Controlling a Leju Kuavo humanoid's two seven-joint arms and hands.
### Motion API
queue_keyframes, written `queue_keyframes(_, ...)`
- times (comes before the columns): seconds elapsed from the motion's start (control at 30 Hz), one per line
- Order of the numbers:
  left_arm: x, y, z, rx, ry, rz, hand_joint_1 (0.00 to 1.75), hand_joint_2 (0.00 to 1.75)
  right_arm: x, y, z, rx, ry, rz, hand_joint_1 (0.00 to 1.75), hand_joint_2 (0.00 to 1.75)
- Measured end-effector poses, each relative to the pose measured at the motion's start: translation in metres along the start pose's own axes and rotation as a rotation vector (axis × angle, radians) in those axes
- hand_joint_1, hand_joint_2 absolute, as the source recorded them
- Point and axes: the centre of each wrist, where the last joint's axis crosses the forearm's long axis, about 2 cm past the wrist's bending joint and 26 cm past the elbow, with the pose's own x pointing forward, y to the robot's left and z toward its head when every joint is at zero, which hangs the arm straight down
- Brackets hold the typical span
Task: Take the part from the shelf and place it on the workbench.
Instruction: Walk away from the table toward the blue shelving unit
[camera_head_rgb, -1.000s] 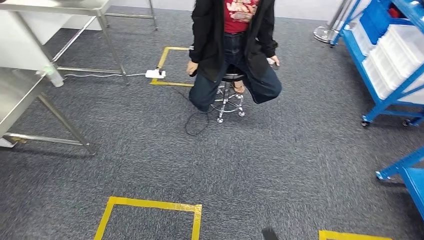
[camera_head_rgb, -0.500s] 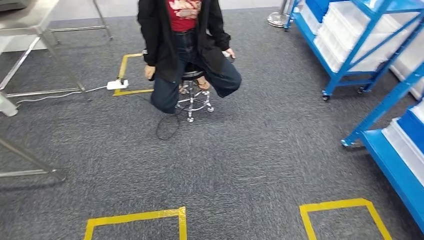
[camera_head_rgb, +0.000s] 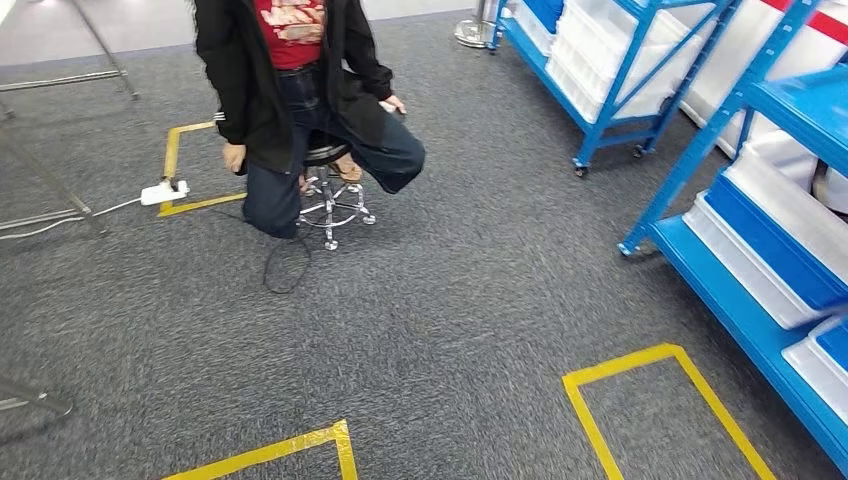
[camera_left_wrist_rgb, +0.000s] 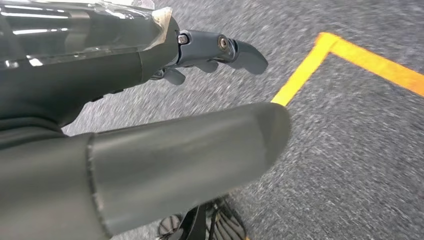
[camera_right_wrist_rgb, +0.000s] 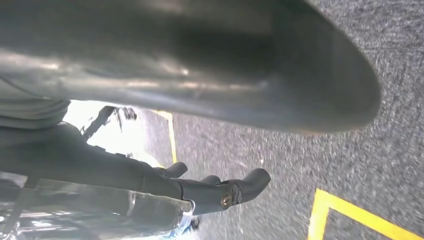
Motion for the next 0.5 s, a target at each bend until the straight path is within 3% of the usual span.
queue_keyframes(0.5, 0.002, -0.0046, 0.001, -0.02, 0.005, -0.034, 0.0, 0.0, -0.0043, -0.0018, -0.0021, 0.0, 0.021, -0.002, 0.0, 0.0)
